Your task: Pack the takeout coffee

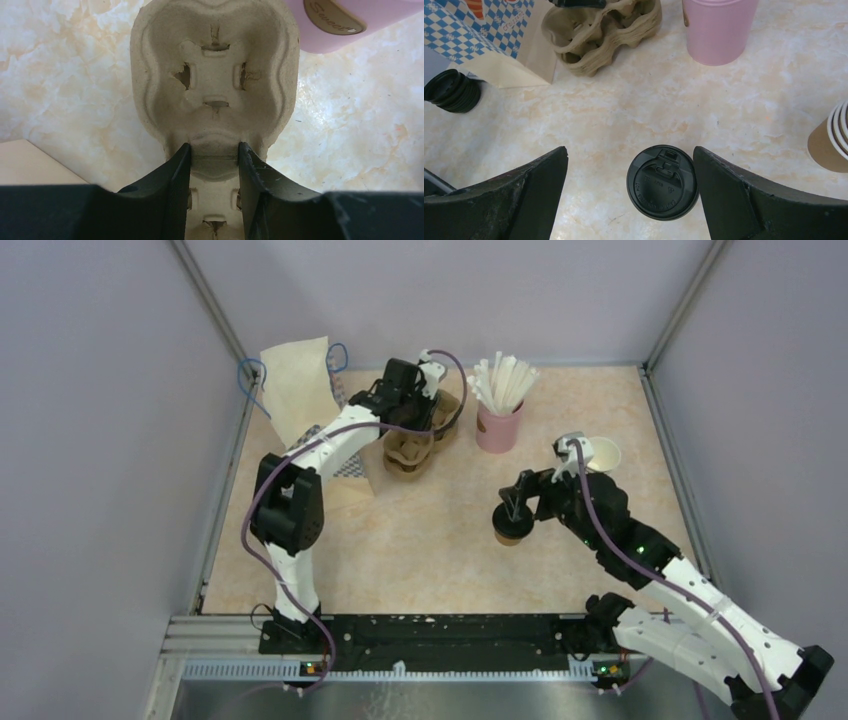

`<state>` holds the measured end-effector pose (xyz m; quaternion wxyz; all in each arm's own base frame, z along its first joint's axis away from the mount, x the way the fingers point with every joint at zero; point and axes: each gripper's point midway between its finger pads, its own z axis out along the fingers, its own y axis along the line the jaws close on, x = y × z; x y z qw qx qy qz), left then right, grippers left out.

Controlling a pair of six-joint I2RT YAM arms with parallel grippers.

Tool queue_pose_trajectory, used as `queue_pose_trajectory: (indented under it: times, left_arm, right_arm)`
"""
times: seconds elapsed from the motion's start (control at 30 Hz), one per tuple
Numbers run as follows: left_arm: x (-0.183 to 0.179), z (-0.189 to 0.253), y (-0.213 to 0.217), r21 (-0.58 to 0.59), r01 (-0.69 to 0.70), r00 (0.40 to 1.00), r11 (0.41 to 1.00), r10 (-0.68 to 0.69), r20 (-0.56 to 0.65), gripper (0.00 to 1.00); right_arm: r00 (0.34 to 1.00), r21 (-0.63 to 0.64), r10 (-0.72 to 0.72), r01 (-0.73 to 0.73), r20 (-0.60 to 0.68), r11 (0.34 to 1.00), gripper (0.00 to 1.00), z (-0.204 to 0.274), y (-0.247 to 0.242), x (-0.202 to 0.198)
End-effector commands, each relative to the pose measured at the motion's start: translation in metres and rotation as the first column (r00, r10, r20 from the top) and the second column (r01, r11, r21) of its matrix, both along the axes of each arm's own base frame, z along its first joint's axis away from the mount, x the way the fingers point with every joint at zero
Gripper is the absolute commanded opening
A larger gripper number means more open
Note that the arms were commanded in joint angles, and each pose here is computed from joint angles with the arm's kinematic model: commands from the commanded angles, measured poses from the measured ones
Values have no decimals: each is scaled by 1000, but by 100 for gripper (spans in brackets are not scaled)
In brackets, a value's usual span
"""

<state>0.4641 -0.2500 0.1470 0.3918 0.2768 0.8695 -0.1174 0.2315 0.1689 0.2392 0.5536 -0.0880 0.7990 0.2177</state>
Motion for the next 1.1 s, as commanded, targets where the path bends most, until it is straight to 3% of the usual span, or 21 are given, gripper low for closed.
queue_pose_trajectory:
  times: [0.0,0.13,0.37,0.6,0.73,0.83,1.07]
  left_arm:
    - [-1,70,-4,-93,12,994,996,-1,110,42]
    - [-6,83,-7,-124,25,993,992,-10,122,44]
    - [8,29,3,-6,-9,998,1000,9,63,43]
    - [6,-6,5,27,-3,1000,1000,3,6,52]
    - [2,-12,4,27,10,1000,1000,-10,-11,38]
    - [1,-6,4,23,10,1000,1000,-10,-6,53]
    - [-2,-7,3,21,24,1000,999,-24,-18,60]
  right_arm:
    - [999,54,47,-46,-19,997,93,2,11,-5]
    - [996,60,70,-67,-55,996,93,-5,15,-10]
    - [992,112,97,-88,-77,990,93,-4,19,-18]
    - [989,169,122,-106,-83,980,92,9,24,-24]
    - [987,198,138,-121,-78,973,92,13,25,-30]
    - [988,203,135,-118,-71,972,92,14,23,-30]
    - [985,203,150,-130,-88,970,92,8,24,-35]
